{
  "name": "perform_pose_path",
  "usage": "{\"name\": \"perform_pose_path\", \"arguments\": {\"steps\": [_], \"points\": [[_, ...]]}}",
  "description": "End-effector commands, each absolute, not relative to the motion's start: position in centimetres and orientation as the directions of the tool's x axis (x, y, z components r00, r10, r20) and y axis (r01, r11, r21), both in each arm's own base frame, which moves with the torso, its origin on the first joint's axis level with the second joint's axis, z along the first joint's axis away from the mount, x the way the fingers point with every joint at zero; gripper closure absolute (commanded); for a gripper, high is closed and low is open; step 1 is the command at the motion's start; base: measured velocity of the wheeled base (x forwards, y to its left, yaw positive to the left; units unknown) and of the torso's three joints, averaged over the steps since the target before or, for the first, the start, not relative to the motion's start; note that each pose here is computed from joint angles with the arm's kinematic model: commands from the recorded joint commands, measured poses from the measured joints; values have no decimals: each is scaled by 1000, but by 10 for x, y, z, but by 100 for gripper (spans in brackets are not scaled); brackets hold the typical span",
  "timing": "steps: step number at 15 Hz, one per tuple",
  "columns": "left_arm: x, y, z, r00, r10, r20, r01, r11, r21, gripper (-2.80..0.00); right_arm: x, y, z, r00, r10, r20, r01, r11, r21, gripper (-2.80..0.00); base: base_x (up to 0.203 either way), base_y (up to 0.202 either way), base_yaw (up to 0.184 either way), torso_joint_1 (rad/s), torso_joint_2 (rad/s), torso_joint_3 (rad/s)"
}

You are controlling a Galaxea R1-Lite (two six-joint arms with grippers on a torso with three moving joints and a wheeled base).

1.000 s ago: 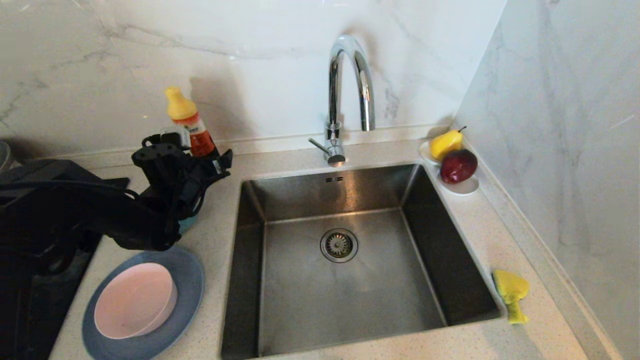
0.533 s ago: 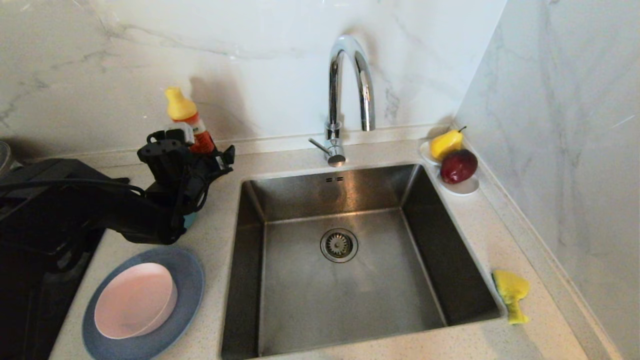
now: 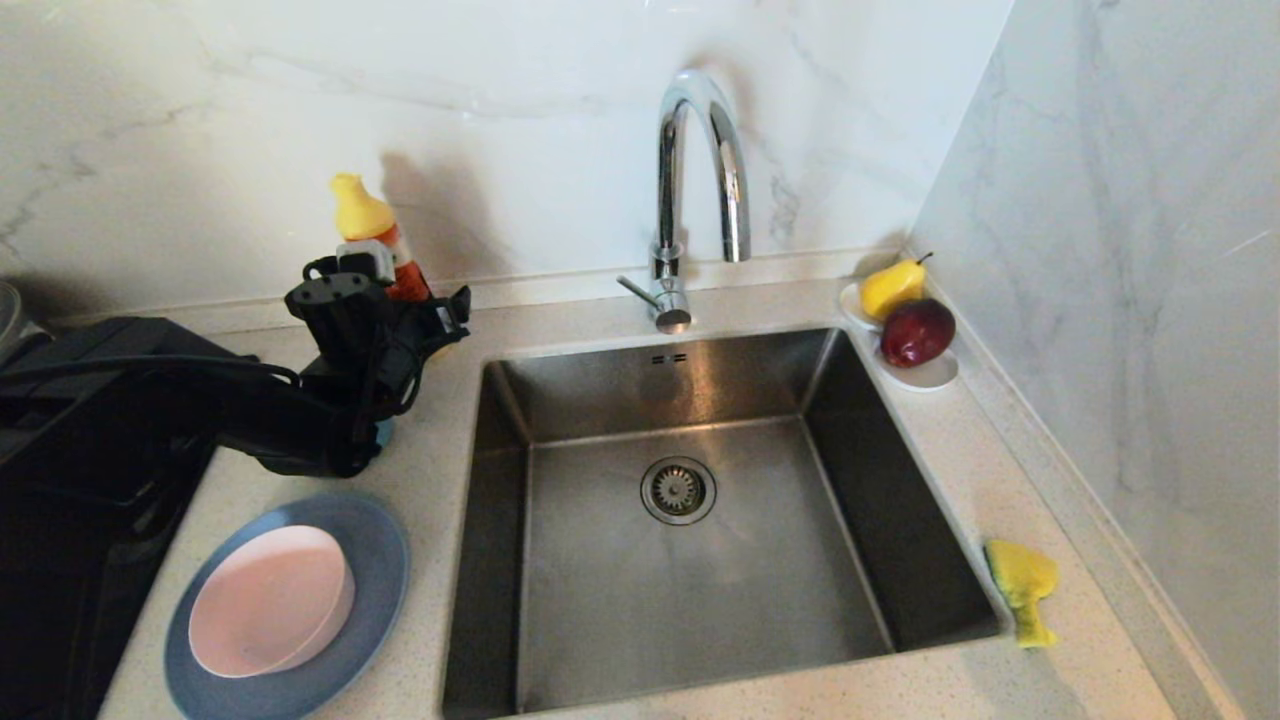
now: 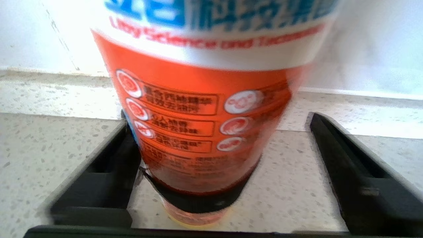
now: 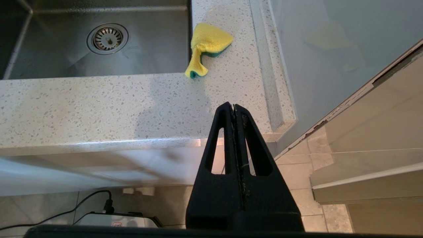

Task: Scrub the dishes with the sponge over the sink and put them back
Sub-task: Grab the dish soap

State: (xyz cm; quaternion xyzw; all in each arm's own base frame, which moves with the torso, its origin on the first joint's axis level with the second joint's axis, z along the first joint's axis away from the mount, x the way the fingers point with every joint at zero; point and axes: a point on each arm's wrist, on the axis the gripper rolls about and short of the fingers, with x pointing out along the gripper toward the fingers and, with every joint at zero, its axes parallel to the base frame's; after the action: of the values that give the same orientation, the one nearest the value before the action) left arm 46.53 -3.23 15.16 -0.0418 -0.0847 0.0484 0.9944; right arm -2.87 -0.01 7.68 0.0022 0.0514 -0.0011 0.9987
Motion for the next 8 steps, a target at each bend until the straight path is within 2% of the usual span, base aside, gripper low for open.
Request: {"name": "perform_pose_path", "arguments": {"steps": [1,8], "points": [[472,-33,150,978,104,181,-88,992,-96,0,-29,0,77,995,-2,-103,2,1000,4,0,0,0,0,0,0,0],[477,-30,156,972,132,195,-113,988,-103,0,-29,0,77,995,-2,-104,2,1000,4,0,0,0,0,0,0,0]]}}
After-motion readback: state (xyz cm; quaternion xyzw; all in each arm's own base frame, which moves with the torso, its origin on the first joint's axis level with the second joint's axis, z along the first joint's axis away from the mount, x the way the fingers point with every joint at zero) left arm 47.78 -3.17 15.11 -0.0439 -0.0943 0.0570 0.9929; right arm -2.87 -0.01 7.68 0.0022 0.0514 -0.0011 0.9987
